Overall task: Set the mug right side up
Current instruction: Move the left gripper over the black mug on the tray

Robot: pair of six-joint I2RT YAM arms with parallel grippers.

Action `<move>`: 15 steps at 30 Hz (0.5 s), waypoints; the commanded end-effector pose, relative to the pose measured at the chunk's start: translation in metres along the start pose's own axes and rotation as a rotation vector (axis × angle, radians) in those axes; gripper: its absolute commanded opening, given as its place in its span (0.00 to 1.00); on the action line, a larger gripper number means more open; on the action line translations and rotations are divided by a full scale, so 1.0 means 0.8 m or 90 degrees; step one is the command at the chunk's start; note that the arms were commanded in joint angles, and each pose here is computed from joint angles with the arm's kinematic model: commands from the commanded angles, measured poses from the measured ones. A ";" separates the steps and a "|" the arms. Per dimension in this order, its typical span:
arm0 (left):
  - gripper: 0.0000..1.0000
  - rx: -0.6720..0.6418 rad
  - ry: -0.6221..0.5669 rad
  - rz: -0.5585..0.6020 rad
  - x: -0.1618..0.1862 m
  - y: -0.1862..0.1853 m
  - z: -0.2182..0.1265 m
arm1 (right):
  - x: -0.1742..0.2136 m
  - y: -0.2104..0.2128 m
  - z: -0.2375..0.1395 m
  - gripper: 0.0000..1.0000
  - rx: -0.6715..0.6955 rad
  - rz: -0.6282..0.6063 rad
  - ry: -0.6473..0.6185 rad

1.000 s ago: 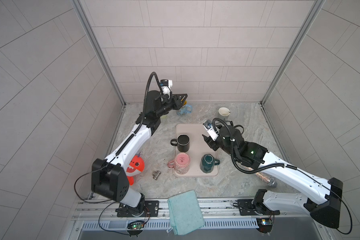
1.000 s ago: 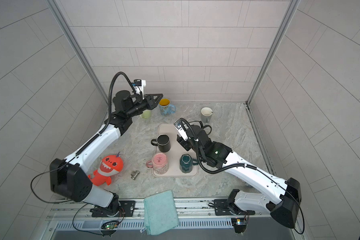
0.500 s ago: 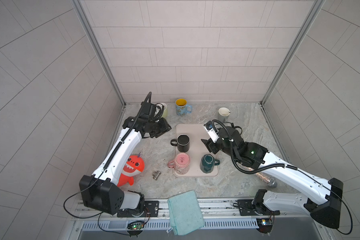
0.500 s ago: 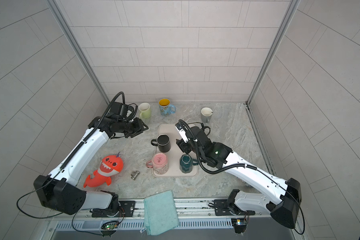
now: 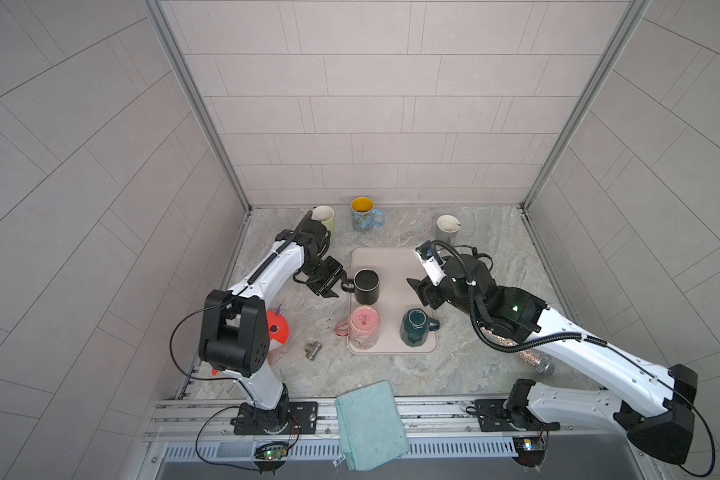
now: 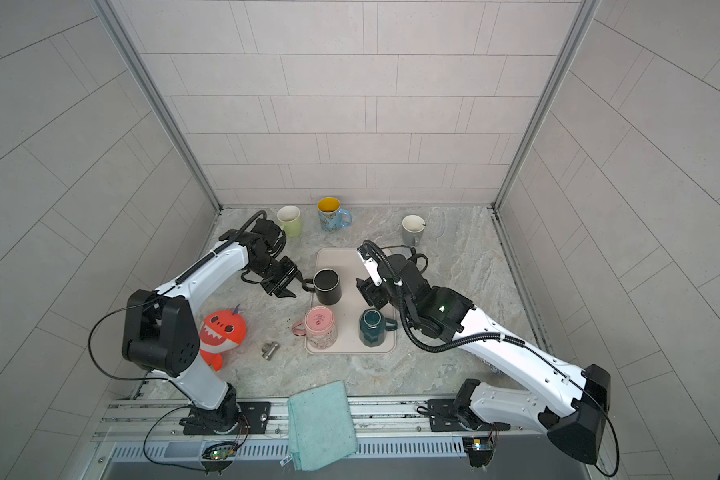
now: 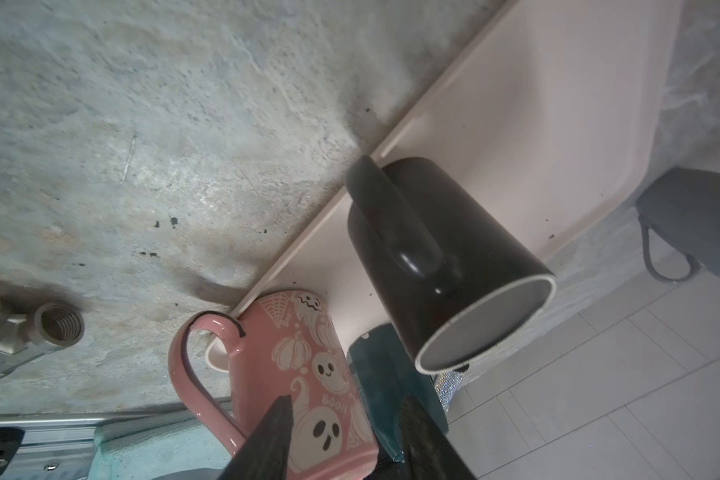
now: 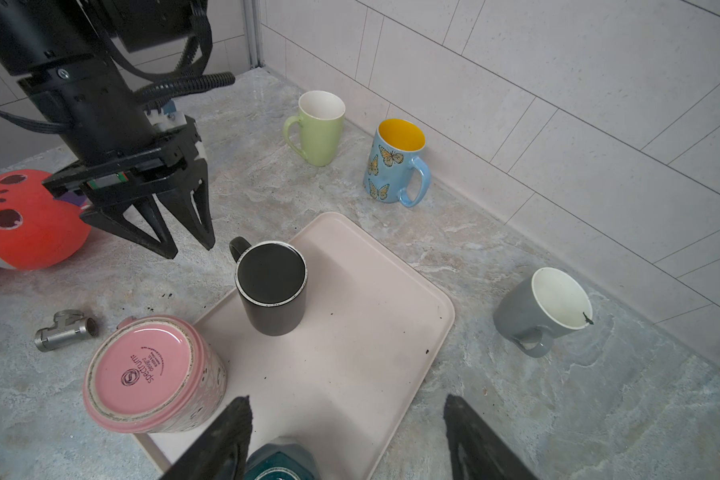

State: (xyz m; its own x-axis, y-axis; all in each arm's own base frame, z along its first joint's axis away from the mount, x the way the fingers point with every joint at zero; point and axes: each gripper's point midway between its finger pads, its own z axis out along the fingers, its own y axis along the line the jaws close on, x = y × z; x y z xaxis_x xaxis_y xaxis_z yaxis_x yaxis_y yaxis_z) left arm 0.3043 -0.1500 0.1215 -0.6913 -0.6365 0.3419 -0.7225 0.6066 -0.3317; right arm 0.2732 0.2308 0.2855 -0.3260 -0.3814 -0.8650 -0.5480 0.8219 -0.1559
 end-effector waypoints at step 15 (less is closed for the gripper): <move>0.55 0.082 -0.024 -0.181 -0.033 -0.030 0.019 | 0.008 -0.007 0.008 0.77 0.022 0.003 0.021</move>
State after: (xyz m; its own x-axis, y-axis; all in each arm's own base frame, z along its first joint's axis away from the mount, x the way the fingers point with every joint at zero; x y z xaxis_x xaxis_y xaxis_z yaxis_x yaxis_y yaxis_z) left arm 0.3318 -0.1558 0.1158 -0.5148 -0.7646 0.3877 -0.8499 0.3960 -0.3475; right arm 0.2757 0.2306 0.2802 -0.3386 -0.3889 -0.8568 -0.5386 0.8268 -0.1625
